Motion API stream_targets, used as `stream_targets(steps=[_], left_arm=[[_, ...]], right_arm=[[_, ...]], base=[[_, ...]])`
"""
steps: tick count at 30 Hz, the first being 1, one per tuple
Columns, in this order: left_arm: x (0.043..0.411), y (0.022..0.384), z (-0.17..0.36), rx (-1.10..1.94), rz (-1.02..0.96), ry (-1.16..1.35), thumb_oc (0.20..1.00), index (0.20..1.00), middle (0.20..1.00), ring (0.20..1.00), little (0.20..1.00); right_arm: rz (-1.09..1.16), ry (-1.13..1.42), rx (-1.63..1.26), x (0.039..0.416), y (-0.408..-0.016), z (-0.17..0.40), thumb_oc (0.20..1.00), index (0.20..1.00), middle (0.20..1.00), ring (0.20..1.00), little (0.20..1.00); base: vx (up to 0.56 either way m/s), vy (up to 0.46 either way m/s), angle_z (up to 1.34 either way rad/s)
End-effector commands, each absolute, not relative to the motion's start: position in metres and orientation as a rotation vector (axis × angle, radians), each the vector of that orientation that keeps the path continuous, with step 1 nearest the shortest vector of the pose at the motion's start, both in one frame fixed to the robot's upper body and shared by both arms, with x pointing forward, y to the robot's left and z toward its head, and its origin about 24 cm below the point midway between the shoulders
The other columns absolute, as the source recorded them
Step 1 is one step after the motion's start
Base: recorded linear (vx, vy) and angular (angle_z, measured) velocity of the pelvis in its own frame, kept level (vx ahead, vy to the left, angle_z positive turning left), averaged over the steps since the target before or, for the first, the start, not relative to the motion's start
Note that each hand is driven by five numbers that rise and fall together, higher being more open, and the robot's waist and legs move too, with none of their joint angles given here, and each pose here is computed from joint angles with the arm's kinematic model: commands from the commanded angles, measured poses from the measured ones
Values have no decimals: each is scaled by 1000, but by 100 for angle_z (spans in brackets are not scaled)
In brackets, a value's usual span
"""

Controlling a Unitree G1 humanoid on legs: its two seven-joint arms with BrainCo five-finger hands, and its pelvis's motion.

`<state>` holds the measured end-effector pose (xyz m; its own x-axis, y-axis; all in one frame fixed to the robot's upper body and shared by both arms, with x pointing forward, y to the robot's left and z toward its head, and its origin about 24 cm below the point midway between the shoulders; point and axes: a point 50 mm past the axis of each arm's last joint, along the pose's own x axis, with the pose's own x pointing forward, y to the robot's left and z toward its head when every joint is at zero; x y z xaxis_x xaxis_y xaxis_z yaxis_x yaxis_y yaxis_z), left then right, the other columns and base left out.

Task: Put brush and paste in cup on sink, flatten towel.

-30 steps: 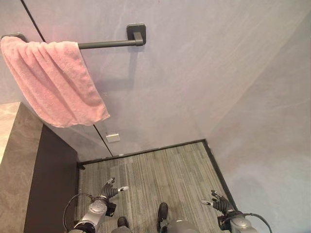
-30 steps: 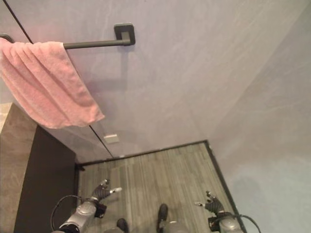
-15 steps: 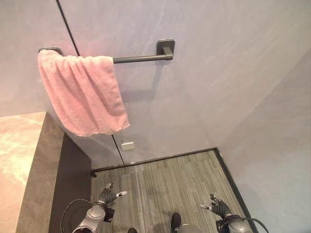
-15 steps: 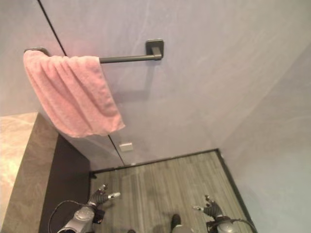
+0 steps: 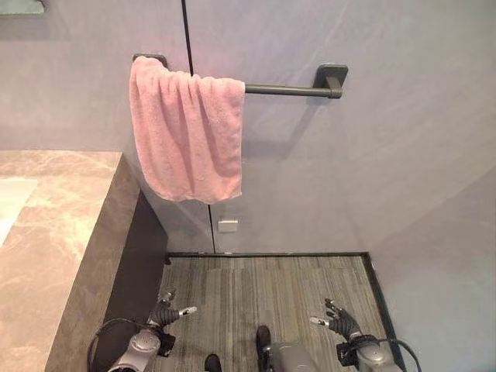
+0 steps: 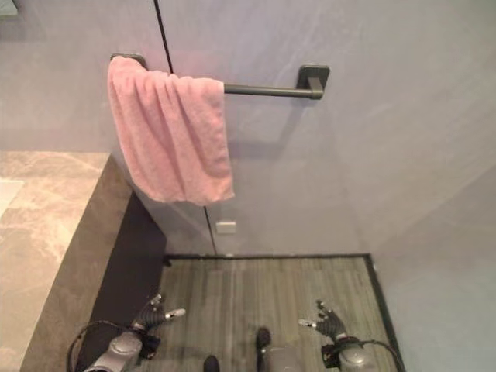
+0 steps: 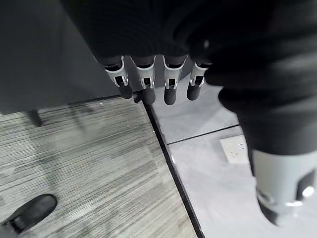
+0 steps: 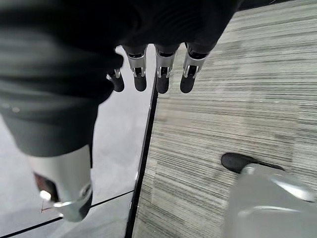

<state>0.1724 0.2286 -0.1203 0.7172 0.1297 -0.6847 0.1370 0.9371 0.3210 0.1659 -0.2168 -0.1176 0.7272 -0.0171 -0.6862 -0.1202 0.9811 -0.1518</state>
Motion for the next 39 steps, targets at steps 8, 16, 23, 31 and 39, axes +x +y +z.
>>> stream_targets(steps=[8, 16, 23, 31, 39], left_arm=[[195, 231, -82, 418, -138, 542, 1000, 1000, 1000, 1000, 1000], [219, 246, 10, 566, -383, 242, 1000, 1000, 1000, 1000, 1000], [236, 255, 162, 987, -497, -179, 1000, 1000, 1000, 1000, 1000], [222, 259, 216, 952, -526, -261, 1000, 1000, 1000, 1000, 1000], [228, 333, 232, 853, -70, -251, 1000, 1000, 1000, 1000, 1000]], right_arm=[[76, 525, -318, 200, -237, -75, 1000, 1000, 1000, 1000, 1000], [195, 317, -384, 232, -236, -25, 1000, 1000, 1000, 1000, 1000], [363, 100, -422, 261, -227, 42, 1000, 1000, 1000, 1000, 1000], [530, -63, -408, 275, -199, 90, 1000, 1000, 1000, 1000, 1000], [639, -249, -432, 307, -138, 131, 1000, 1000, 1000, 1000, 1000]], base=[[56, -58, -1], [5, -5, 0], [0, 0, 0], [-6, 9, 8], [-26, 16, 5]])
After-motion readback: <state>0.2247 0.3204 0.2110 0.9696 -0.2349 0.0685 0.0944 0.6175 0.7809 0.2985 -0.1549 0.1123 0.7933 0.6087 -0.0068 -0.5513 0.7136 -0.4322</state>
